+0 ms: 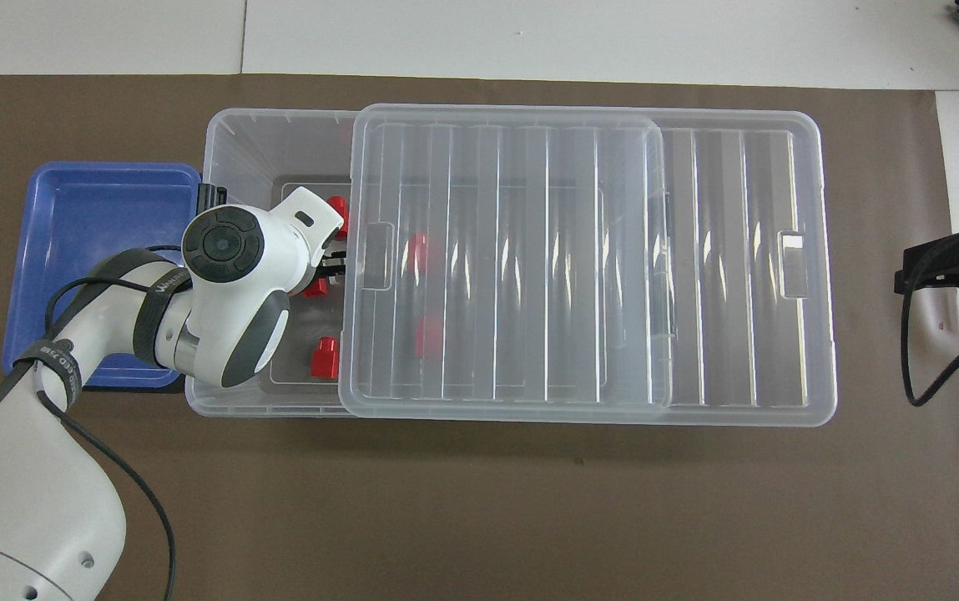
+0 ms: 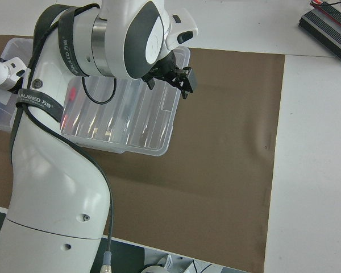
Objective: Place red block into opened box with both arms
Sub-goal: 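Lower the red block into the box and open the left gripper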
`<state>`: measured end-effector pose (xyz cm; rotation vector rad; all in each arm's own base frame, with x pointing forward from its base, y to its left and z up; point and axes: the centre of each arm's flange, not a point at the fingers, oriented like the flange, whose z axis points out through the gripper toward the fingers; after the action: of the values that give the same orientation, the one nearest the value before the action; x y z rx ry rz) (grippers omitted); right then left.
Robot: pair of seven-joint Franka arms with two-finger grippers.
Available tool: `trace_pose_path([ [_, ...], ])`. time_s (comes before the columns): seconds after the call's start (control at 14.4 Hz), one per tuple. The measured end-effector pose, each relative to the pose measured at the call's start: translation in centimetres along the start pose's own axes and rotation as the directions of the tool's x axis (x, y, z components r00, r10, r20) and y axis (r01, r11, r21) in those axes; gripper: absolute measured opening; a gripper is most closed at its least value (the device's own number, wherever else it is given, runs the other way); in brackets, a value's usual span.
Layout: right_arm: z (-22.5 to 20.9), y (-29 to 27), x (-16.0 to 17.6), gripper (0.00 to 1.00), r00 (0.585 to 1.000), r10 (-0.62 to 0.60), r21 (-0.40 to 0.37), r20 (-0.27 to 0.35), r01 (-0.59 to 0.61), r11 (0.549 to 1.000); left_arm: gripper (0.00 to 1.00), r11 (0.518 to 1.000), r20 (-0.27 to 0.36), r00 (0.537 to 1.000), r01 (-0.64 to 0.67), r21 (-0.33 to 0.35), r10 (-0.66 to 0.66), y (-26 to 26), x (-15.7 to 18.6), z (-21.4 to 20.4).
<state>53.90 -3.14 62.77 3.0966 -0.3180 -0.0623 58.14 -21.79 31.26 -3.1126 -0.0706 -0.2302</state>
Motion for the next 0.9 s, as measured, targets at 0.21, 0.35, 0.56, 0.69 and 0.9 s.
trace_pose_path([
  [0.21, 0.1, 0.0, 0.0, 1.00, 1.000, 0.000, 0.000, 0.002, 0.000, 1.000, 0.70, 1.000, 0.000, 1.000, 0.011, 0.001, -0.011, -0.1, 0.0, 0.0],
  [0.35, 0.1, 0.0, 0.0, 1.00, 1.000, 0.000, 0.000, 0.003, 0.000, 1.000, 0.70, 0.999, -0.002, 0.999, 0.036, 0.000, -0.036, 0.0, 0.1, -0.1],
  [0.56, 0.1, 0.0, 0.0, 1.00, 1.000, 0.000, 0.000, 0.003, 0.000, 1.000, 0.77, 0.997, 0.000, 0.997, 0.073, 0.005, -0.073, 0.2, 0.4, -1.3],
  [0.69, 0.1, 0.0, 0.0, 1.00, 1.000, 0.000, 0.000, 0.003, 0.000, 1.000, 0.90, 0.996, 0.010, 0.996, 0.087, 0.021, -0.088, 0.1, 1.1, -3.9],
  [0.9, 0.1, 0.0, 0.0, 1.00, 1.000, 0.000, 0.000, 0.003, 0.000, 1.000, 0.93, 0.994, 0.025, 0.994, 0.102, 0.045, -0.103, -0.1, 1.9, -9.1],
])
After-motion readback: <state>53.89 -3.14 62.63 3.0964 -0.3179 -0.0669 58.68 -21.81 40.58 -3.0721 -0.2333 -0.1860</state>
